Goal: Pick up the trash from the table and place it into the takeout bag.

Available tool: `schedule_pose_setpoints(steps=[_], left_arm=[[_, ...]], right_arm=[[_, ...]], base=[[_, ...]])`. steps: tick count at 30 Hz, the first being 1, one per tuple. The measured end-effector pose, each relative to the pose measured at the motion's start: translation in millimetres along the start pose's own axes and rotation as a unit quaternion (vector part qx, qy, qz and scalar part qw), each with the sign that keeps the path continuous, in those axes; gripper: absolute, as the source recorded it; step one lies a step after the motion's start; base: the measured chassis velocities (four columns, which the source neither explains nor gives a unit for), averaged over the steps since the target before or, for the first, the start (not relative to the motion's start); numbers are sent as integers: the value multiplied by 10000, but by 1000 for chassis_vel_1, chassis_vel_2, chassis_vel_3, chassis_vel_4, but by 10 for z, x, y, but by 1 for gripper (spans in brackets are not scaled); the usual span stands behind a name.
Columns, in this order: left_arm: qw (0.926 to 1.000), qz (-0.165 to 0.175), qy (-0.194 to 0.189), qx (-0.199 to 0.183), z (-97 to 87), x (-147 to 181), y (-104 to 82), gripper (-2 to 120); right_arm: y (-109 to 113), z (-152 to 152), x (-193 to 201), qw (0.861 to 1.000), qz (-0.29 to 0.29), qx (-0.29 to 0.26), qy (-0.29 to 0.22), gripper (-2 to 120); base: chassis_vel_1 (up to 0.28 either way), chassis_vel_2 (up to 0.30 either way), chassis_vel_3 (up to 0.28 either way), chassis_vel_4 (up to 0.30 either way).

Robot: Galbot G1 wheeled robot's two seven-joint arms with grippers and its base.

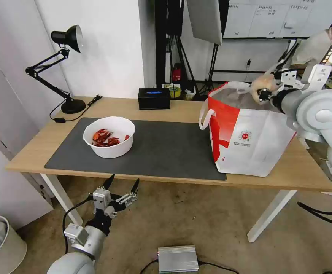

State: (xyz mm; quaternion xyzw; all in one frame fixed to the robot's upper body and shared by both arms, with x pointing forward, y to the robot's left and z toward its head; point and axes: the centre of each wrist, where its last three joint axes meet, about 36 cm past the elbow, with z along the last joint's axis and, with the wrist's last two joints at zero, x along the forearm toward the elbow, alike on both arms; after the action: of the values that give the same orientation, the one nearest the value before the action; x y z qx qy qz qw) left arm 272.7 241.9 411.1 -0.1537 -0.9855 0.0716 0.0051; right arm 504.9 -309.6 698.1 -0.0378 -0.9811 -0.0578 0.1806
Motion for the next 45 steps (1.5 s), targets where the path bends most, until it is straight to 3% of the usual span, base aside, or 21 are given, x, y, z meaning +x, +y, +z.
schedule_pose_setpoints(steps=[10, 20, 22, 25, 26, 29, 31, 35, 40, 45], left_arm=[[10000, 34, 22, 35, 30, -17, -22, 100], [10000, 48, 28, 34, 28, -12, -31, 100], [10000, 50, 29, 36, 29, -12, -35, 100], [10000, 55, 34, 42, 31, -6, -49, 100], [10000, 55, 34, 42, 31, -6, -49, 100], [10000, 58, 28, 41, 25, -2, -58, 100], [10000, 58, 27, 41, 24, -2, -59, 100], [10000, 59, 22, 42, 16, 5, -65, 100], [10000, 55, 8, 34, 1, 9, -64, 100], [10000, 45, 9, 29, -4, 17, -61, 100]], right_arm=[[27, 59, 5, 9996, -59, -162, 242, 3], [15, -36, 131, 9957, -341, -640, 576, 41], [11, -50, 137, 9956, -341, -658, 572, 44], [-8, -80, 159, 9958, -317, -673, 538, 60], [-8, -80, 159, 9958, -317, -673, 538, 60], [-22, -95, 173, 9960, -295, -669, 506, 75], [-24, -96, 174, 9961, -290, -667, 501, 76], [-27, -97, 184, 9964, -277, -654, 469, 94], [-26, -89, 191, 9968, -263, -623, 420, 99], [-12, -48, 246, 9995, -167, -258, -75, 100]], base=[[0, 0, 0, 0], [0, 0, 0, 0], [0, 0, 0, 0], [0, 0, 0, 0], [0, 0, 0, 0], [0, 0, 0, 0], [0, 0, 0, 0], [0, 0, 0, 0], [0, 0, 0, 0], [0, 0, 0, 0]])
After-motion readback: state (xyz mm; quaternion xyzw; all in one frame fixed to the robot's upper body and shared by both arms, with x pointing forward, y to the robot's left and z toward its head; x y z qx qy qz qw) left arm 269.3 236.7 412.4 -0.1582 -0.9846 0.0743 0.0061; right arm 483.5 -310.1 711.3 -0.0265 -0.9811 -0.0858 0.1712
